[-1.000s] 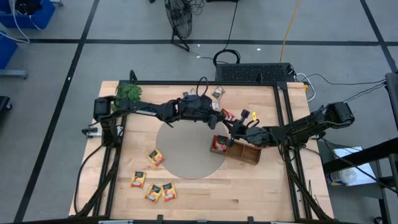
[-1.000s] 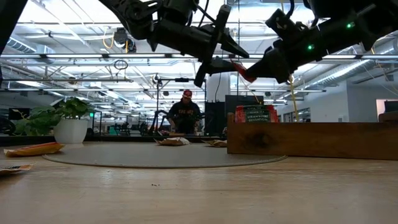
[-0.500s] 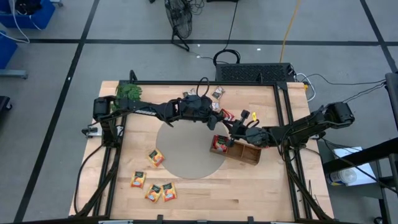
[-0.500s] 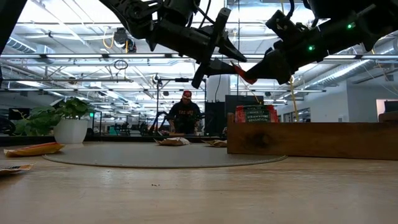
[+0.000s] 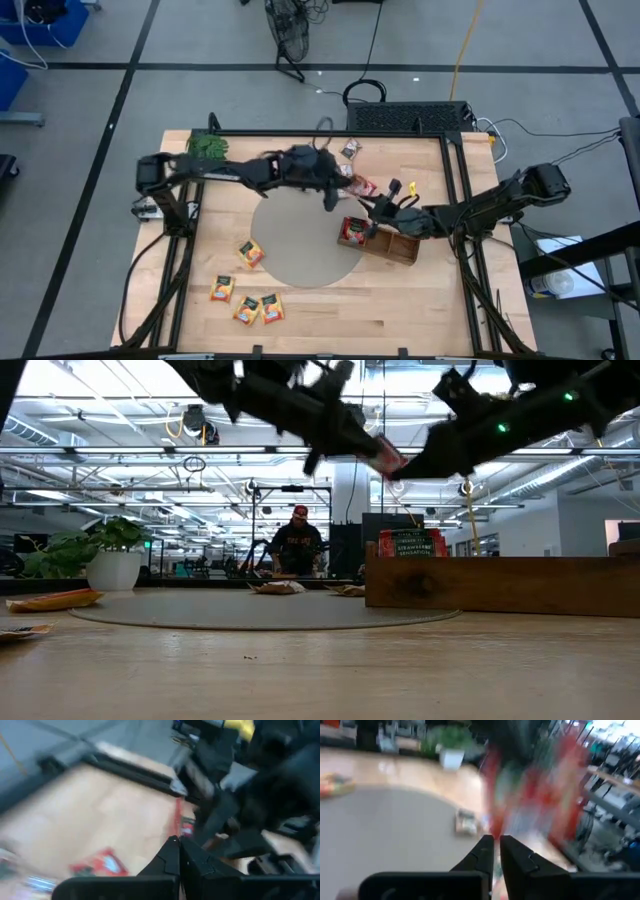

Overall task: Pick & Place Tea
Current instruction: Put the red tea bag into the left section of the wooden organizer

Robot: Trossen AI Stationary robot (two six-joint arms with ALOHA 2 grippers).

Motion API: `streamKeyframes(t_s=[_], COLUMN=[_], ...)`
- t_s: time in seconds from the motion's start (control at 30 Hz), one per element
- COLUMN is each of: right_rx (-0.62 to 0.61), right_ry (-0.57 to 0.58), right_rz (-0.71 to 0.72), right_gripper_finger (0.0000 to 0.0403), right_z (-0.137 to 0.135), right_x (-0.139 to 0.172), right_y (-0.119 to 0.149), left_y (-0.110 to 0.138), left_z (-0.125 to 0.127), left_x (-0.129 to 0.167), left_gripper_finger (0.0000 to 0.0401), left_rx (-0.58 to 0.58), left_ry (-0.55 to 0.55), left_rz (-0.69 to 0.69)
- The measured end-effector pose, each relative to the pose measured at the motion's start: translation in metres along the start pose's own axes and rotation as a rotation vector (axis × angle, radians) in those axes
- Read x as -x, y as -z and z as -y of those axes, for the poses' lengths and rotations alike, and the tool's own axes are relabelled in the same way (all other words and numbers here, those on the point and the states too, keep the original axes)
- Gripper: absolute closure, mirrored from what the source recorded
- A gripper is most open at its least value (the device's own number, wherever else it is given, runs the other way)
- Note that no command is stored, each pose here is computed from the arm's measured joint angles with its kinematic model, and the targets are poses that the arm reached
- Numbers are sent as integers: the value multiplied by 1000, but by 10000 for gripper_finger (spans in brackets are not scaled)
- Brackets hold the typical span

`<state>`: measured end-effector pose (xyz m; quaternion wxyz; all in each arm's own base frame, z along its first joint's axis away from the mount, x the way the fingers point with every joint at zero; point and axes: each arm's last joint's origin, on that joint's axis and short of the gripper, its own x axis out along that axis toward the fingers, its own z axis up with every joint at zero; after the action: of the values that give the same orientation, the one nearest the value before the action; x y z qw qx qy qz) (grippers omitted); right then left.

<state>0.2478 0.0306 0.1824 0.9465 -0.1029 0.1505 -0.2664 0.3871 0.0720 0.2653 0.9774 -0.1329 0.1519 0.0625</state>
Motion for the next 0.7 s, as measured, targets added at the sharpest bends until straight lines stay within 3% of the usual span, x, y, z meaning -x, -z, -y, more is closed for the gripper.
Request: streamKeyframes(t_s=[0.17, 0.33, 0.43, 0.53, 0.7], right_rx=[-100, -155, -178, -198, -225], right_ry=[-51, -79, -83, -82, -82], right_rz=[31, 65, 88, 105, 130], right_gripper_finger=[343, 305, 289, 279, 276], right_z=[-9, -5, 5, 15, 27], right_x=[9, 22, 31, 40, 51], right_y=[-4, -15, -24, -31, -39], left_y=[-12, 3, 19, 28, 27], left_z=[13, 43, 63, 77, 86], left_x=[26, 31, 23, 18, -2], left_gripper_finger=[398, 399, 399, 400, 400], left_rx=[-260, -500, -608, -673, -687], left_ry=[-15, 191, 253, 232, 216], left_rz=[-40, -150, -190, -267, -370])
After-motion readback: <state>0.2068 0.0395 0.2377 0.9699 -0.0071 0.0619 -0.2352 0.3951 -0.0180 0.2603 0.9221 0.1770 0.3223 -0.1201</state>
